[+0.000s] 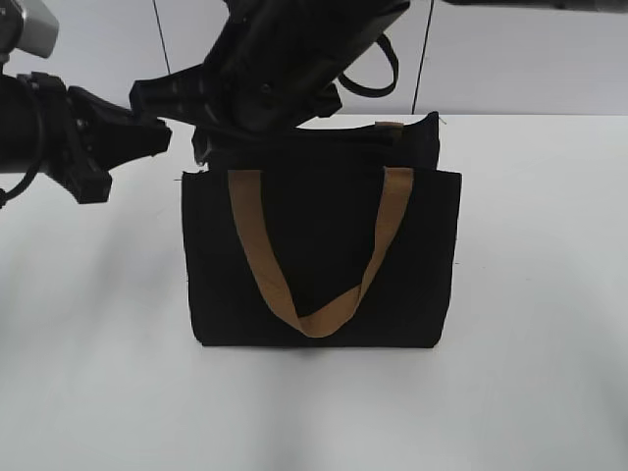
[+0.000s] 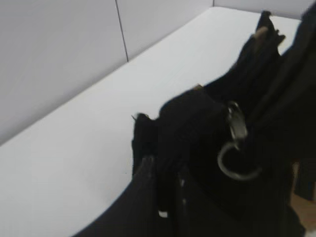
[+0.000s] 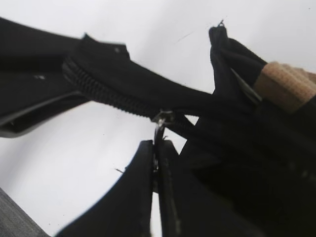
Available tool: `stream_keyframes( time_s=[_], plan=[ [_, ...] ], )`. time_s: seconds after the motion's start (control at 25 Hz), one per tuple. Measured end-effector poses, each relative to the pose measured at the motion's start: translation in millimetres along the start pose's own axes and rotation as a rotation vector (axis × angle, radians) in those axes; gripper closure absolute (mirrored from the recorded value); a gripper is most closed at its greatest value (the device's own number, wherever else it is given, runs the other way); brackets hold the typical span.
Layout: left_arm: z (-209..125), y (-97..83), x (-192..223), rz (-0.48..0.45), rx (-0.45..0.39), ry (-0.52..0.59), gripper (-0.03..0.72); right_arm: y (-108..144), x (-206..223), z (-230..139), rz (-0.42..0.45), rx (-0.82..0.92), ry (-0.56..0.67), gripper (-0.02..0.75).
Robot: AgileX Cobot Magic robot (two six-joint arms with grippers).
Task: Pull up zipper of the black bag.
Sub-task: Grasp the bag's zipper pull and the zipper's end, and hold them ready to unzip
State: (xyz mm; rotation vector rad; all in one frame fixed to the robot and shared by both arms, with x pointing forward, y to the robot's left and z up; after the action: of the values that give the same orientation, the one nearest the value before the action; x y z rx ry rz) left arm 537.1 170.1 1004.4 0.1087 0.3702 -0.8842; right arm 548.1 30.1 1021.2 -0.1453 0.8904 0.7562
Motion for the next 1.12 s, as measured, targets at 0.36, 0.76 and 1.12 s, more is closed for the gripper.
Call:
stream_keyframes(
  time_s=[0.36, 0.76, 1.12],
  plan=[
    [-29.0, 16.5, -16.6, 0.038, -0.263, 0.188, 0.666, -13.4, -20.3, 7.3, 0.0, -0.172, 0.107, 0.75],
    [-32.0, 22.7, -22.5, 0.06, -0.366, 0.194, 0.667, -34.5, -28.1, 3.8, 0.064, -0.219, 0.162, 0.753],
    [-31.9, 21.7, -22.5, 0.051, -0.366, 0.195, 0.667, -97.2, -69.5, -9.4, -0.108, -0.236, 0.311, 0.753]
  ],
)
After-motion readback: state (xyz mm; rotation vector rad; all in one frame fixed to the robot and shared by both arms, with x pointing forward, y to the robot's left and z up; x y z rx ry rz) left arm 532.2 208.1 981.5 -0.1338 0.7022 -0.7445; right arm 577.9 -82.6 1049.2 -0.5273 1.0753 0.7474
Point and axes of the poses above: a point on each arm's last joint axis where the gripper is mounted, x pointing out along that axis toward the gripper, y along the wrist's bending axis when the last joint is at zero, z = x × y, the point moved 4 cm from there along x, pointing out along that axis toward the gripper, and after that the axes turned 11 degrees about -x, right-handed, at the moved point
